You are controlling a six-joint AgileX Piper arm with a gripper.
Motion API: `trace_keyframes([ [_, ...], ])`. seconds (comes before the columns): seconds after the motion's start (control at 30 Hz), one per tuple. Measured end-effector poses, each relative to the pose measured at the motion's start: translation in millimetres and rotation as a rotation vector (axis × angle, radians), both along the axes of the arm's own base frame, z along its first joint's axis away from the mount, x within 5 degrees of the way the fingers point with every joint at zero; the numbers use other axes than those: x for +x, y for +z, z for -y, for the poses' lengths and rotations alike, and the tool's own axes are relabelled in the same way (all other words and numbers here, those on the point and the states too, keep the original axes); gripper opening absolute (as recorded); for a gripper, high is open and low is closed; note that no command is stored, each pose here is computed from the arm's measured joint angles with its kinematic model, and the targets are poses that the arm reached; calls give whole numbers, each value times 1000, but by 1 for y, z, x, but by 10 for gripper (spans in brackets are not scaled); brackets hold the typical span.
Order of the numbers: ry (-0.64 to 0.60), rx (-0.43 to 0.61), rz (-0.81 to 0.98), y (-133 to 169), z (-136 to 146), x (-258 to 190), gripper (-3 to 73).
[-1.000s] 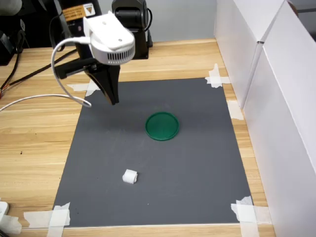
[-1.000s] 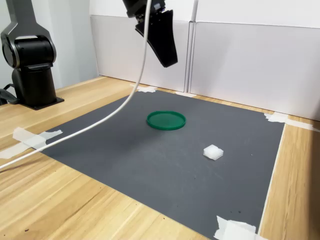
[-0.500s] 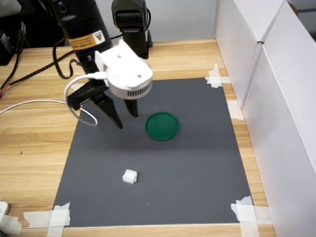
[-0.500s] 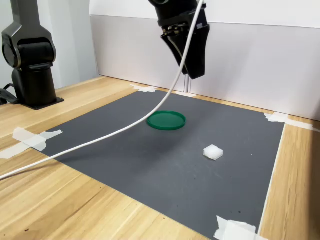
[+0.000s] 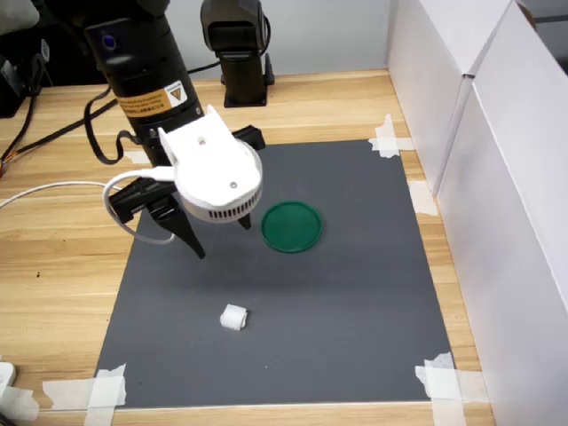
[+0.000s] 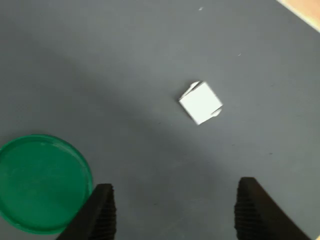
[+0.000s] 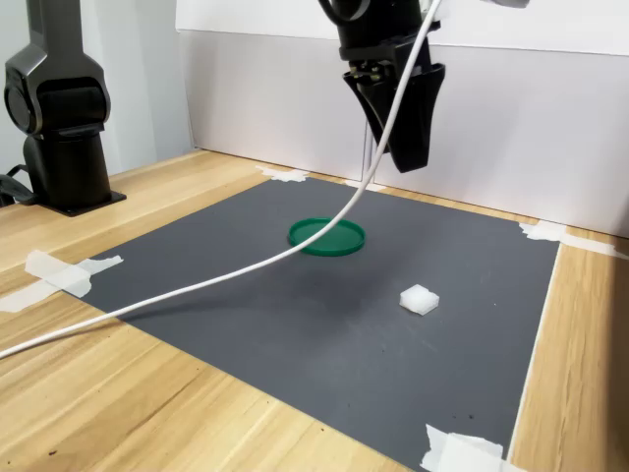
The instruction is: Grasp a white terminal and put it in the green lid.
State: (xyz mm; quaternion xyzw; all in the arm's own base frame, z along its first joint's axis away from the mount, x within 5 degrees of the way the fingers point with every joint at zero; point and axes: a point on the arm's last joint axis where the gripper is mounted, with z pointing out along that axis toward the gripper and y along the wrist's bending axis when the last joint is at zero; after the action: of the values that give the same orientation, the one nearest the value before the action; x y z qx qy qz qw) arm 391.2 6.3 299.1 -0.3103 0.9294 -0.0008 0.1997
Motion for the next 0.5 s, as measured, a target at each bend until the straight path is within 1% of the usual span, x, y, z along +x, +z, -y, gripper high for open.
trace_keyframes([
  [0.2,15,-43,-38,-9,3,9,622],
  [0.4,66,-83,4,-1,5,17,622],
  [0.5,120,-145,2,-4,2,21,622],
])
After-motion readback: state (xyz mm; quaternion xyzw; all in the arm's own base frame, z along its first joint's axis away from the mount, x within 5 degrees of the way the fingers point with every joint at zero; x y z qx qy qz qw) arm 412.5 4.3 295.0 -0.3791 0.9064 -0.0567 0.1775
